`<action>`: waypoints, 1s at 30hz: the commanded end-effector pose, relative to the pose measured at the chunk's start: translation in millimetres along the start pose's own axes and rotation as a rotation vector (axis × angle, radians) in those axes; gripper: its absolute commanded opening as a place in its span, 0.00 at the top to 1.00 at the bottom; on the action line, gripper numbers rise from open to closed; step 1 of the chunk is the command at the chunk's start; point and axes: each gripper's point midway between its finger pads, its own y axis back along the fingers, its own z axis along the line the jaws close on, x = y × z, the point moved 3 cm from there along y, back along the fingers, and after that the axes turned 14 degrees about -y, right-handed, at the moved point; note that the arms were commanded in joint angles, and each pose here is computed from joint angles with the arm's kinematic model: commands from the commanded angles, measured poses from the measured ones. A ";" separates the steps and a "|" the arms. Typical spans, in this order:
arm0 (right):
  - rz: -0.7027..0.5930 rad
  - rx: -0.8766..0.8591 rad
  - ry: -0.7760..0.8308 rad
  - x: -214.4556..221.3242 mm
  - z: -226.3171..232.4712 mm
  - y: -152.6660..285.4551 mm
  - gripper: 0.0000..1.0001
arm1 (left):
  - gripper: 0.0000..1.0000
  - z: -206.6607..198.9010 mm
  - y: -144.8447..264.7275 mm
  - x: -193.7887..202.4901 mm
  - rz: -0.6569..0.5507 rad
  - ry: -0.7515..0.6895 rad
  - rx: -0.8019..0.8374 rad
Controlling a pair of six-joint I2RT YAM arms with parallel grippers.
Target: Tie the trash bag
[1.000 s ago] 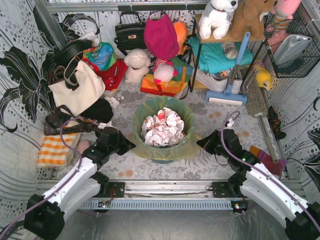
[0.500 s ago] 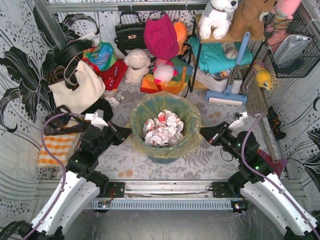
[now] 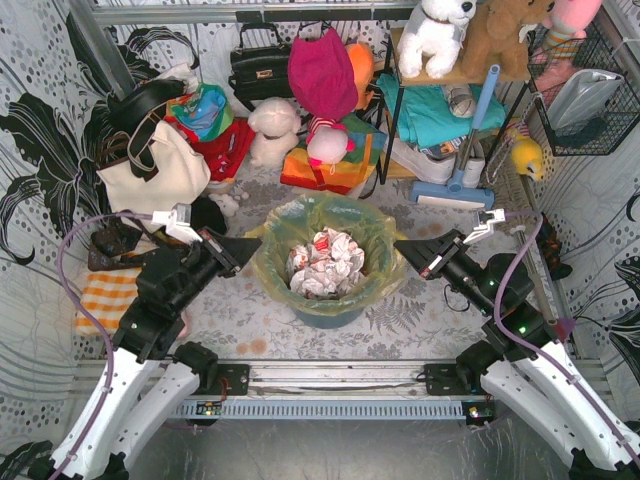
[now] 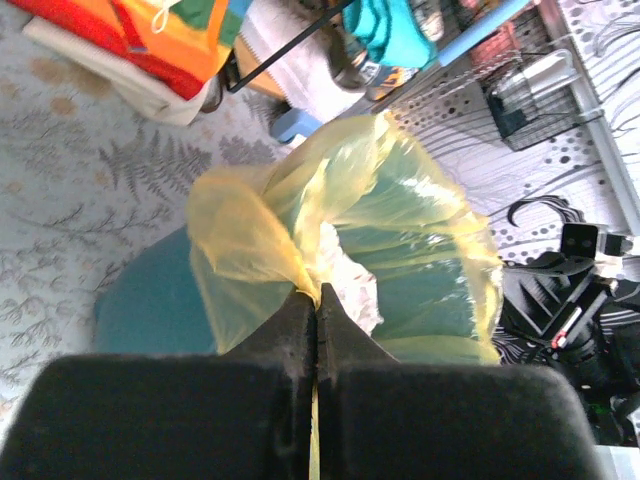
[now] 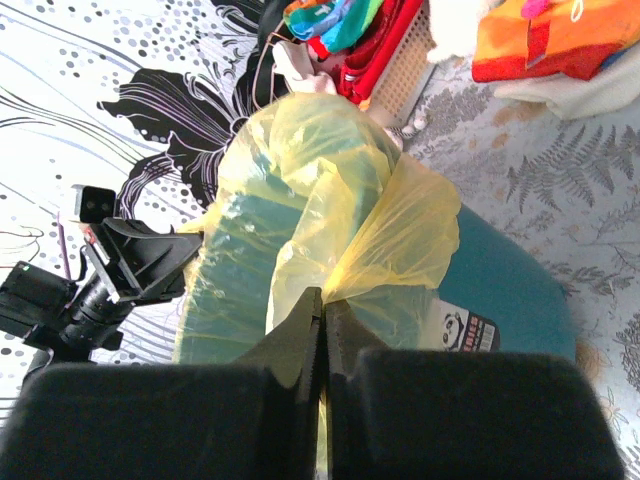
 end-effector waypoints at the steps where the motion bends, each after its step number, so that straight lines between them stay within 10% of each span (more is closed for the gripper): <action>1: -0.032 -0.106 0.045 -13.6 35.1 4.7 1.00 | 1.00 -25.0 3.8 -24.9 -0.040 -0.056 0.086; 16: 0.023 -0.205 0.126 -22.6 78.0 -16.2 1.00 | 1.00 -56.0 -11.7 -54.3 -0.068 -0.111 0.202; 30: 0.313 -0.156 0.068 21.8 46.0 -53.2 1.00 | 1.00 -59.6 -32.9 11.0 0.282 -0.050 0.426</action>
